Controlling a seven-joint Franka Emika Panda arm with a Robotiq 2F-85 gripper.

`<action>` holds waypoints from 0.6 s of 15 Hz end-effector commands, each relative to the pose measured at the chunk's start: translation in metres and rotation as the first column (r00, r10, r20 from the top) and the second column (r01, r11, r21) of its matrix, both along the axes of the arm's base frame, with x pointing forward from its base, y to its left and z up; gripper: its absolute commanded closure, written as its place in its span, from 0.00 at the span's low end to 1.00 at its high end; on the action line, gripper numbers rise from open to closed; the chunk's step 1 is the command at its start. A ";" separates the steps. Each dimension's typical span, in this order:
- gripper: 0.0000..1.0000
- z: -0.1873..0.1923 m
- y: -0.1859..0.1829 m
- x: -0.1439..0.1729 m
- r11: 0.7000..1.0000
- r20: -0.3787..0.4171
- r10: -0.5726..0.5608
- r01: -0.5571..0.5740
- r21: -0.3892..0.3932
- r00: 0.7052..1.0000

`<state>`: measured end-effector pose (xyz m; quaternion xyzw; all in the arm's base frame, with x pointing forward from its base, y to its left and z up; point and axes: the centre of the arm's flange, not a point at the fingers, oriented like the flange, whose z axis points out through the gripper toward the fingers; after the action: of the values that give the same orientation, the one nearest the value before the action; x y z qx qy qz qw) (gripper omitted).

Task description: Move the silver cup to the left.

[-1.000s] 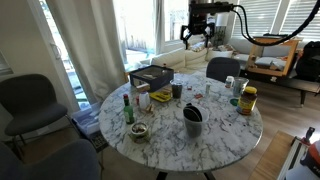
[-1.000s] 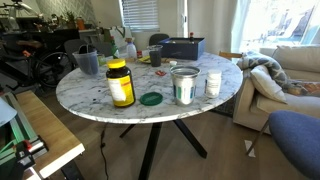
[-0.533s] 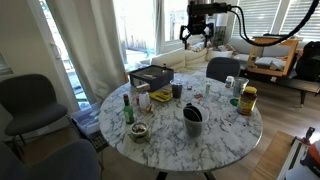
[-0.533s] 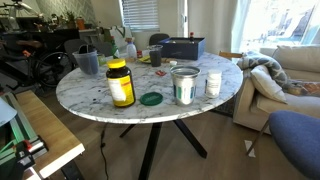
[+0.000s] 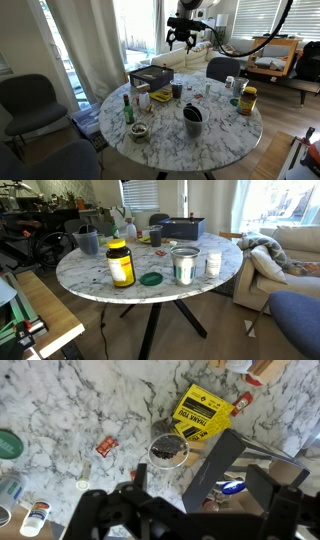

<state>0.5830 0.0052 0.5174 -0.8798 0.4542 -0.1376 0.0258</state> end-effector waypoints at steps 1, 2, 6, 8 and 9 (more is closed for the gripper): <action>0.00 -0.019 0.004 0.043 0.996 0.002 -0.069 0.069 0.057 0.998; 0.00 -0.023 0.004 0.048 0.994 -0.021 -0.079 0.081 0.069 0.997; 0.00 -0.031 0.002 0.043 0.996 -0.017 -0.066 0.067 0.051 0.998; 0.00 -0.031 0.002 0.046 0.996 -0.017 -0.068 0.069 0.054 0.998; 0.00 -0.030 0.002 0.046 0.996 -0.016 -0.069 0.070 0.055 0.998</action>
<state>0.6293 0.0077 0.4873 -0.8635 0.4882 -0.1195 0.0425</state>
